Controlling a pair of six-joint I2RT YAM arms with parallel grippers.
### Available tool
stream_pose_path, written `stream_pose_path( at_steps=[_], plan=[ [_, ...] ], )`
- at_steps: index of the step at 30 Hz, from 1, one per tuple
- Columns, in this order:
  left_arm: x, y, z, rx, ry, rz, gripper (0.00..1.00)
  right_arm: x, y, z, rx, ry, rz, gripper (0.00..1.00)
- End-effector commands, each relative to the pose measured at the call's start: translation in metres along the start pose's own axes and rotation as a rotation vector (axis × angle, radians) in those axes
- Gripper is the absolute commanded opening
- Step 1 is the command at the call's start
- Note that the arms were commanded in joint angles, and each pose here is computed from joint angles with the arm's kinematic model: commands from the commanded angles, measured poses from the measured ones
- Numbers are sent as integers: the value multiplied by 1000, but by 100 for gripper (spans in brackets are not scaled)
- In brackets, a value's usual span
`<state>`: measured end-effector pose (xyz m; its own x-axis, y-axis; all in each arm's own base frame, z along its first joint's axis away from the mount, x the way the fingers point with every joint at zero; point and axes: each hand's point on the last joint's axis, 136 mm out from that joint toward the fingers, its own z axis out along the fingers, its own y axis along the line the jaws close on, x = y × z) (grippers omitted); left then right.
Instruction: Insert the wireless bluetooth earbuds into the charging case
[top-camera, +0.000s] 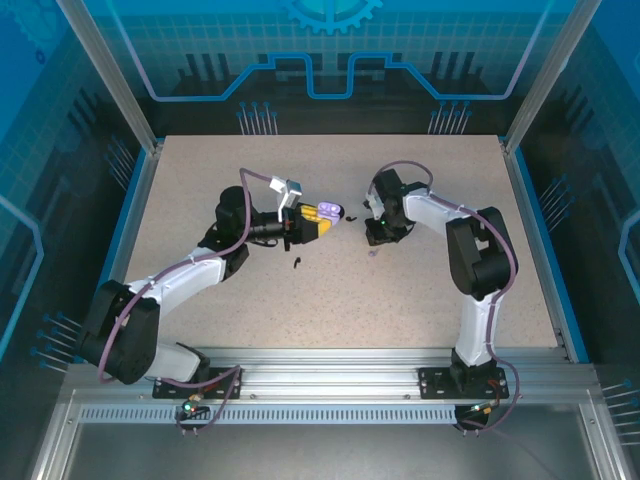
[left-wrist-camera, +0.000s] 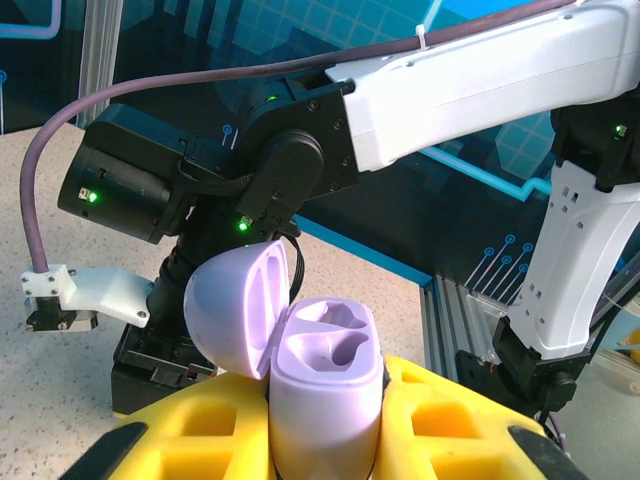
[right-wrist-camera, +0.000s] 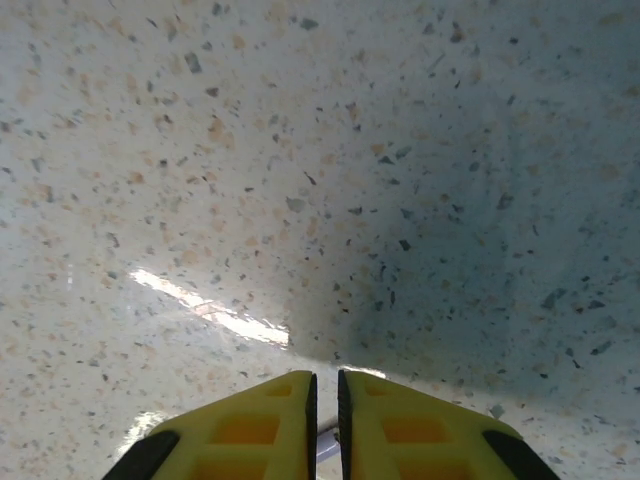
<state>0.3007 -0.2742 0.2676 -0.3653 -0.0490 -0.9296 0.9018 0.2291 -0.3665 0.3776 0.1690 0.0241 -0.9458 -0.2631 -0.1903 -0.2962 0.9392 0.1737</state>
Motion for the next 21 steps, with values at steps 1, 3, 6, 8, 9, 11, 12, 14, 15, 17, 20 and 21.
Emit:
stream_pose_path(
  at_steps=[1, 3, 6, 8, 9, 11, 12, 14, 15, 17, 20, 21],
  plan=[
    [-4, -5, -5, 0, -11, 36, 9, 9, 0, 6, 22, 51, -2, 16],
    [-4, -5, -5, 1, -11, 36, 9, 12, -2, 8, 29, 67, 2, 16],
    [-5, -6, -6, 1, -10, 37, 9, 16, -3, 9, 46, 85, 0, 16],
    [-4, -6, -6, 0, -8, 37, 9, 19, -5, 8, 67, 93, -1, 16],
    [-4, -6, -6, 0, -8, 37, 9, 21, -6, 8, 78, 98, -2, 16],
    [-4, -6, -6, -1, -7, 38, 9, 24, -8, 6, 97, 108, -3, 16],
    [-3, -6, -6, -2, -5, 35, 9, 26, -9, 6, 105, 115, -1, 16],
    [-3, -6, -7, -1, -5, 34, 9, 28, -9, 5, 113, 121, -1, 17],
    [-3, -7, -7, -2, -5, 34, 9, 30, -10, 4, 116, 124, 0, 16],
    [-4, -7, -7, -3, -5, 36, 9, 33, -9, 3, 118, 129, -2, 16],
    [-4, -7, -7, -4, -5, 35, 9, 39, -6, 2, 114, 142, 0, 16],
    [-5, -7, -7, -5, -6, 36, 9, 42, -6, 2, 112, 146, 3, 16]
  ],
)
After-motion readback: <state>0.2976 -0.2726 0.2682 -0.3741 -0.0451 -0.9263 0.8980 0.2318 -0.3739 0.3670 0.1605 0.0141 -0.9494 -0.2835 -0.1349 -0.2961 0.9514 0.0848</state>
